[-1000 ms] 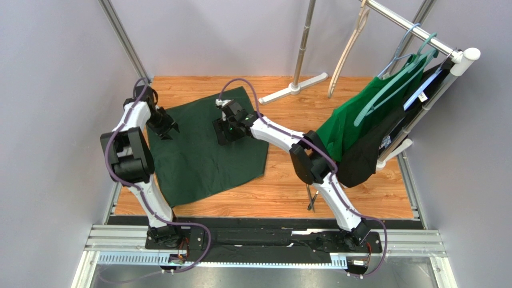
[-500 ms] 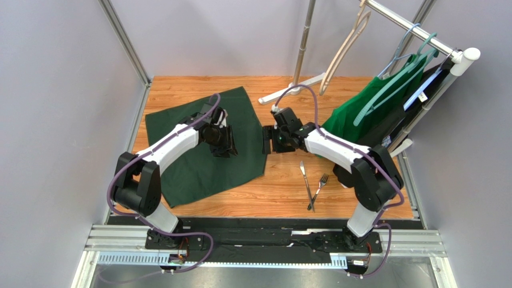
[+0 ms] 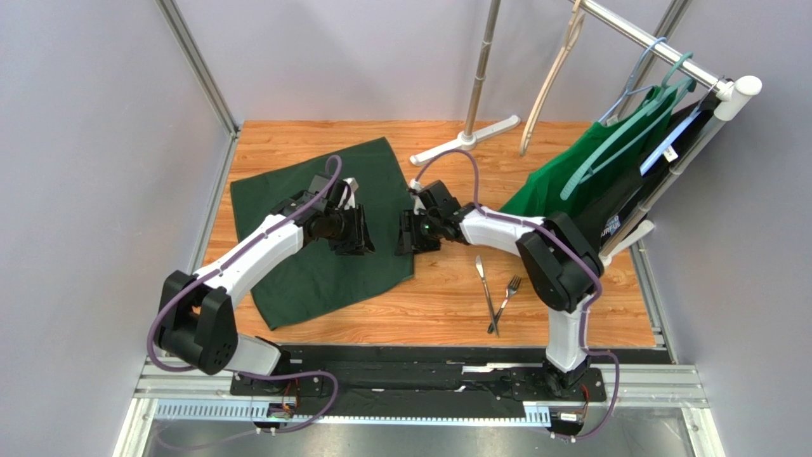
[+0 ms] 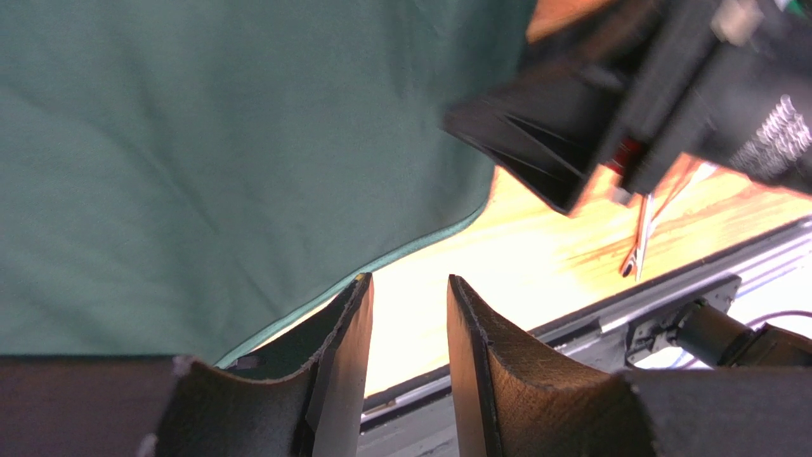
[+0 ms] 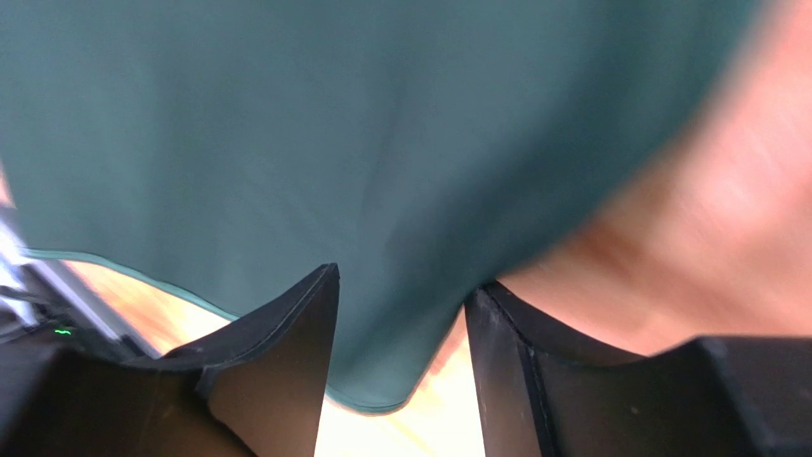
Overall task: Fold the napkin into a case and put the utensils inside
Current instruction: Flatten out the crumpled napkin at the center of the board.
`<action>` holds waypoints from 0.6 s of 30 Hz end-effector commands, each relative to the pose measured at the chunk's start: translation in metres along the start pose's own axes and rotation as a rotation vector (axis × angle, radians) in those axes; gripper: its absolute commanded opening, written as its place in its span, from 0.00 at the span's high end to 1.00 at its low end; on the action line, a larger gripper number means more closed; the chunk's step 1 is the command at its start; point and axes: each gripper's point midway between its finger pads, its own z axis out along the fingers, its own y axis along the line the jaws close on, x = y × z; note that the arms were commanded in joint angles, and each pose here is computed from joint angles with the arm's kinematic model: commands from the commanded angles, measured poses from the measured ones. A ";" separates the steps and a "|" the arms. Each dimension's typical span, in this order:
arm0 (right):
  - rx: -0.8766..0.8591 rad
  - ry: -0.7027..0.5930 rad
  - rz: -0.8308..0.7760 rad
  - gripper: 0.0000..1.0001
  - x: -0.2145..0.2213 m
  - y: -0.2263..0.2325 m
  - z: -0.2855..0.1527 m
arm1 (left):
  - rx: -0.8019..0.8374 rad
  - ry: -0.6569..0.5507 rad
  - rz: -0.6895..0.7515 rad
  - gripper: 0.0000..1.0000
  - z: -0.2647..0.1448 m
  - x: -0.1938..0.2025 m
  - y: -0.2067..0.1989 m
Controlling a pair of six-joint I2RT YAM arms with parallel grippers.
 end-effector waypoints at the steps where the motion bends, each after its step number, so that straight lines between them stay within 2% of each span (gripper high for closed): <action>1: -0.229 -0.102 -0.100 0.44 -0.064 0.099 -0.008 | -0.045 -0.091 0.032 0.57 -0.030 -0.011 0.003; 5: -0.356 -0.186 -0.153 0.39 -0.085 0.148 -0.064 | -0.137 -0.207 0.020 0.51 -0.056 -0.022 0.020; 7: -0.265 -0.214 -0.151 0.30 -0.086 0.125 -0.066 | -0.130 -0.224 -0.003 0.49 -0.057 -0.026 0.025; 9: -0.190 -0.188 -0.089 0.28 -0.077 0.088 -0.053 | -0.095 -0.213 -0.015 0.49 -0.054 -0.028 0.022; 11: -0.213 -0.145 -0.025 0.29 -0.076 0.069 -0.048 | -0.064 -0.186 -0.008 0.50 -0.046 -0.028 0.017; 14: -0.143 -0.129 0.002 0.30 -0.069 0.048 -0.034 | -0.012 -0.140 -0.007 0.51 -0.033 -0.026 0.008; 17: -0.166 -0.093 0.022 0.36 -0.065 0.048 -0.011 | 0.004 -0.117 -0.019 0.54 -0.025 -0.026 0.006; 18: -0.177 -0.087 0.019 0.43 -0.067 0.052 -0.007 | 0.006 -0.114 -0.021 0.54 -0.023 -0.025 0.006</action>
